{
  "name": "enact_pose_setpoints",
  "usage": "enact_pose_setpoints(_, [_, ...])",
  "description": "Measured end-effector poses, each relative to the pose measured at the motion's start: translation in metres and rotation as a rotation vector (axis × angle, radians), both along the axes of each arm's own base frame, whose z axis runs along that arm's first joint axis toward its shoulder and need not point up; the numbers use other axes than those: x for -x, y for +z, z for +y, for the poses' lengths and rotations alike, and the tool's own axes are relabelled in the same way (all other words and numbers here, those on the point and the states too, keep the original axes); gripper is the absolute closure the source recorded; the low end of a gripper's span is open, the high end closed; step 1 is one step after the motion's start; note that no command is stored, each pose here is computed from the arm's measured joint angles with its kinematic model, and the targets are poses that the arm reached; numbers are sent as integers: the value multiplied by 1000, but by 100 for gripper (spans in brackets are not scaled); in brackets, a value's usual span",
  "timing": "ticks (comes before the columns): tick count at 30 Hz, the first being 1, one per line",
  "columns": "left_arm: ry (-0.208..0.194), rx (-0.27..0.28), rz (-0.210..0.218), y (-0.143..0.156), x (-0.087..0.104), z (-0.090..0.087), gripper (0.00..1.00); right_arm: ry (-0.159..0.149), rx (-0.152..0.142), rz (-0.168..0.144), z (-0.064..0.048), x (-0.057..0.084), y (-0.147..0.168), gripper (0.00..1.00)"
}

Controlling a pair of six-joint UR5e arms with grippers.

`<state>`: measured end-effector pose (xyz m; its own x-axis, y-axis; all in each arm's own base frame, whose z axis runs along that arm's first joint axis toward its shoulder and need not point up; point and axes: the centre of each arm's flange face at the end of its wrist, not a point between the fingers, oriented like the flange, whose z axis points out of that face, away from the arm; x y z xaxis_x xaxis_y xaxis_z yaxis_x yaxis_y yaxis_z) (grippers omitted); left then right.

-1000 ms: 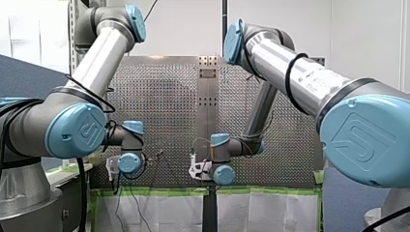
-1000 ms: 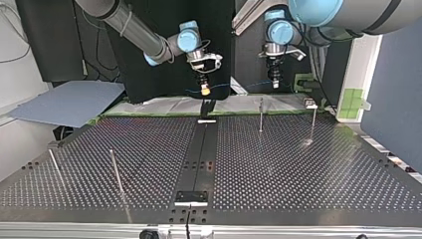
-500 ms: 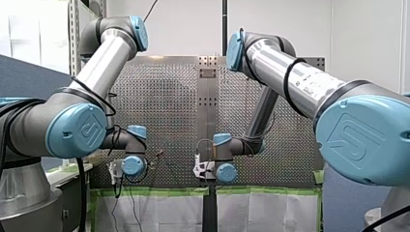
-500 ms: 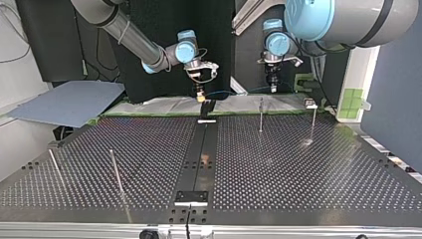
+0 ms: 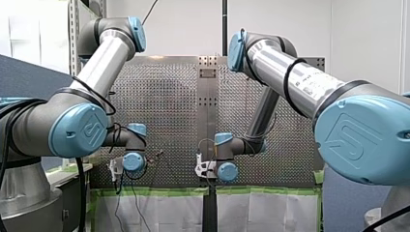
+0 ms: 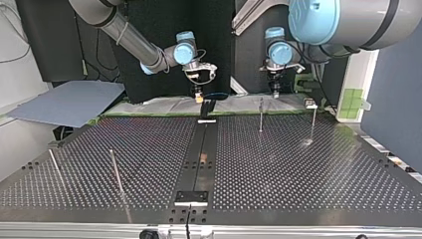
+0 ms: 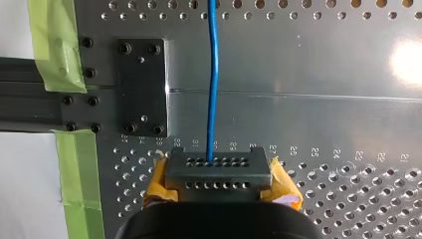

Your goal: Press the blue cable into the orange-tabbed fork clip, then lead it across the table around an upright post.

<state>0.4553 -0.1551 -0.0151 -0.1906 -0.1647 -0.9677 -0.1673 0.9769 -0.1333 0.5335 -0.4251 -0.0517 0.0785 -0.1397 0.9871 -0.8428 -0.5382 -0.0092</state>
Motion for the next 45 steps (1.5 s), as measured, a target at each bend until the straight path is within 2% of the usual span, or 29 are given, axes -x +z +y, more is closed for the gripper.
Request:
enact_pose_setpoints(18, [-20, 6, 56, 4, -22, 7, 100, -18, -16, 24, -10, 9, 0, 100])
enact_pose_setpoints(26, [-19, 11, 52, 6, -30, 10, 100, -33, -15, 22, -19, 14, 1, 100])
enact_pose_setpoints(33, [-17, 37, 39, 10, -41, 13, 100, -44, -10, 18, -26, 17, 3, 100])
enact_pose_setpoints(45, [-29, 80, 22, 19, -62, 18, 100, -56, 7, 3, -44, 15, 14, 100])
